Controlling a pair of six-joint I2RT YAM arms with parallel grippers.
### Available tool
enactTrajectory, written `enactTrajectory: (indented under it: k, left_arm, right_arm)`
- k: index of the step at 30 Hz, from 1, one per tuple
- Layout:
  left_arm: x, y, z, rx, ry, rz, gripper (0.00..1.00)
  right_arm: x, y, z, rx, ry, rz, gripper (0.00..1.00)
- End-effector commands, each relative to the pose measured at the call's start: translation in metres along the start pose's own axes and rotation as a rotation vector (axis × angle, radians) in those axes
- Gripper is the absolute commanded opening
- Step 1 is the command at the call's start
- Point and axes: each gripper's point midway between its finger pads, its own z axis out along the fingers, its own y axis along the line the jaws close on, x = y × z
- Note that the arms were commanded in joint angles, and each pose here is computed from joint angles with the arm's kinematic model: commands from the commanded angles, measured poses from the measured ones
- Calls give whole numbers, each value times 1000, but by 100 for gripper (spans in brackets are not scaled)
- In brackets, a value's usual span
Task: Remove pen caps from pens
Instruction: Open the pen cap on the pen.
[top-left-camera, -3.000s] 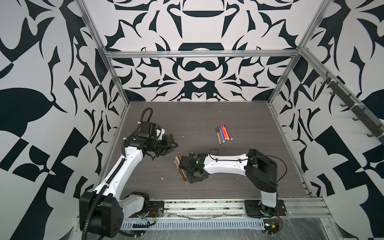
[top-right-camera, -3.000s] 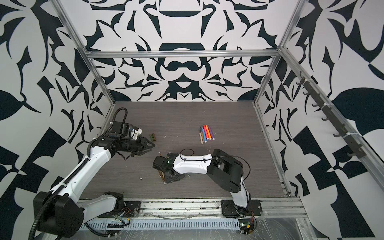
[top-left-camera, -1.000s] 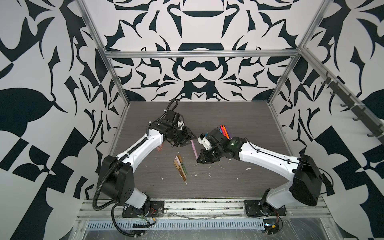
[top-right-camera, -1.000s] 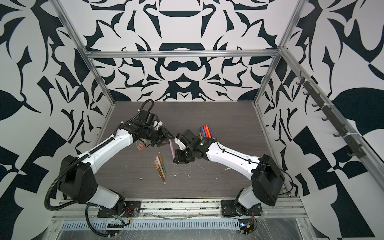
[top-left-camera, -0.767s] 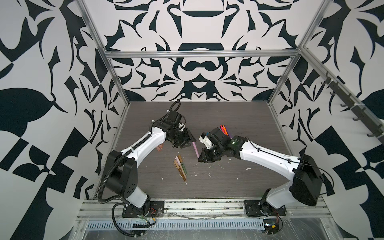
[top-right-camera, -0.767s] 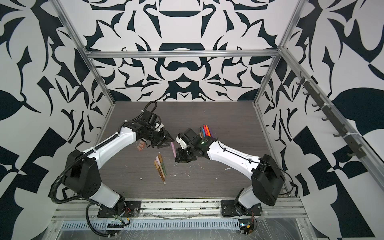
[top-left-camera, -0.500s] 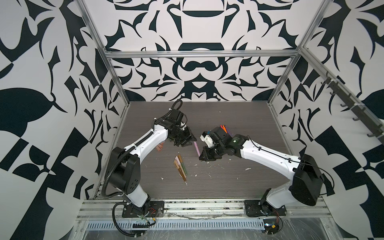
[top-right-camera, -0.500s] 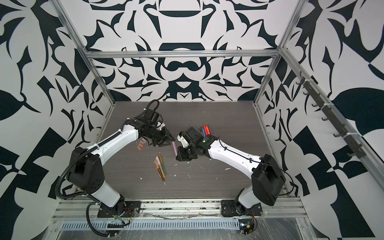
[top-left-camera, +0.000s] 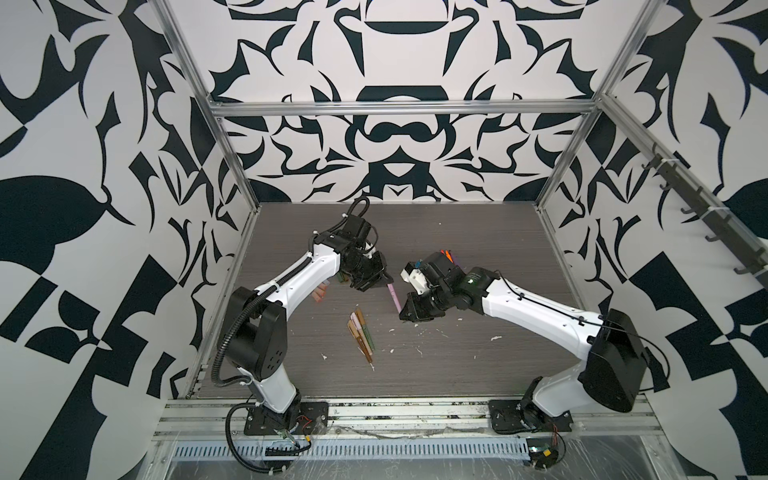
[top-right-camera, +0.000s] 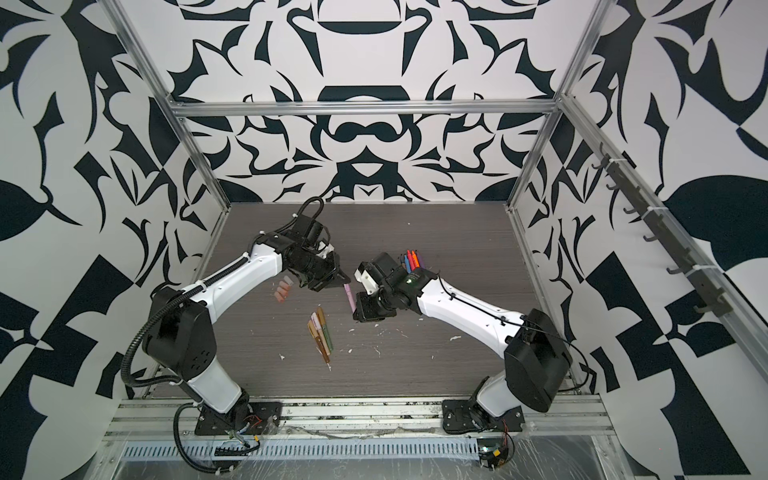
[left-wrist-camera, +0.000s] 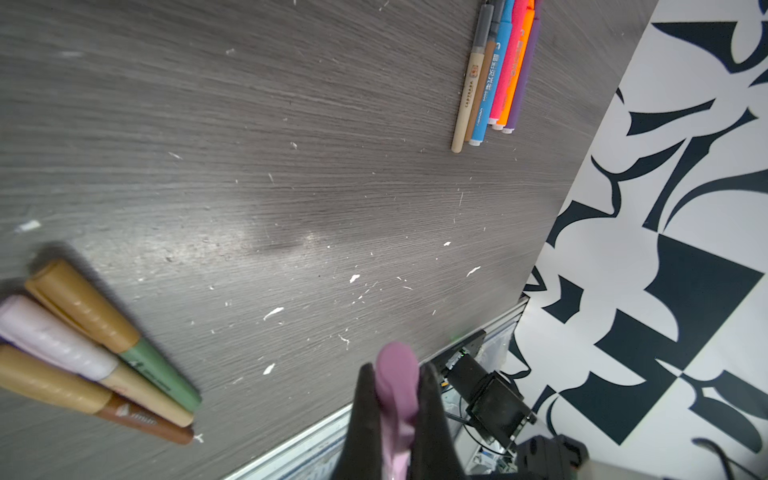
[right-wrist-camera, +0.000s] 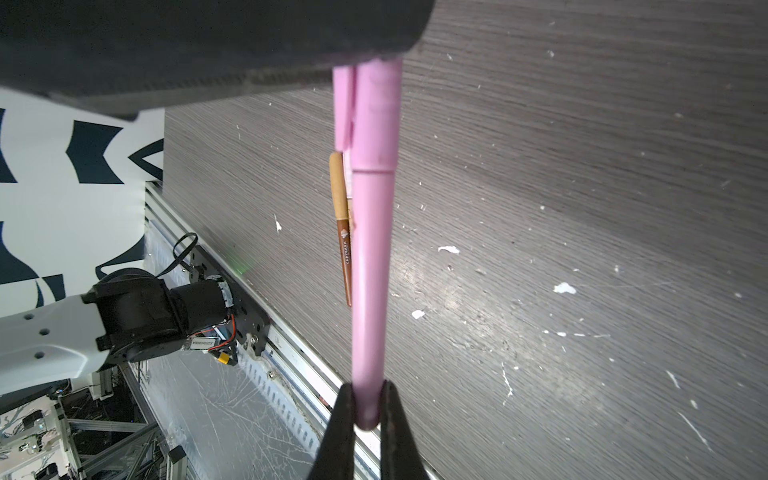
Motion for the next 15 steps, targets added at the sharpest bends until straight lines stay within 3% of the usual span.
enactTrajectory:
  k: [1,3,6,11,15]
  left_arm:
    - [4,-9,-5,13,12,2,0]
    - [3,-10,-7,19,6,1,0]
    - [3,-13,-8,29,2,-5,0]
    - [1,-23,-11,75,-10,-15,0]
    - [-1,-30,-13,103,-19,-20,0]
  right_arm:
    - [-14,13,-22,-20,-78,-39,14]
    - [-15,14,-25,-26,-93,-40,28]
    - [-17,15,-27,-47,-117,-24,40]
    - [-19,14,-25,-82,-141,30,49]
    - [-21,9,-22,-73,-143,55,49]
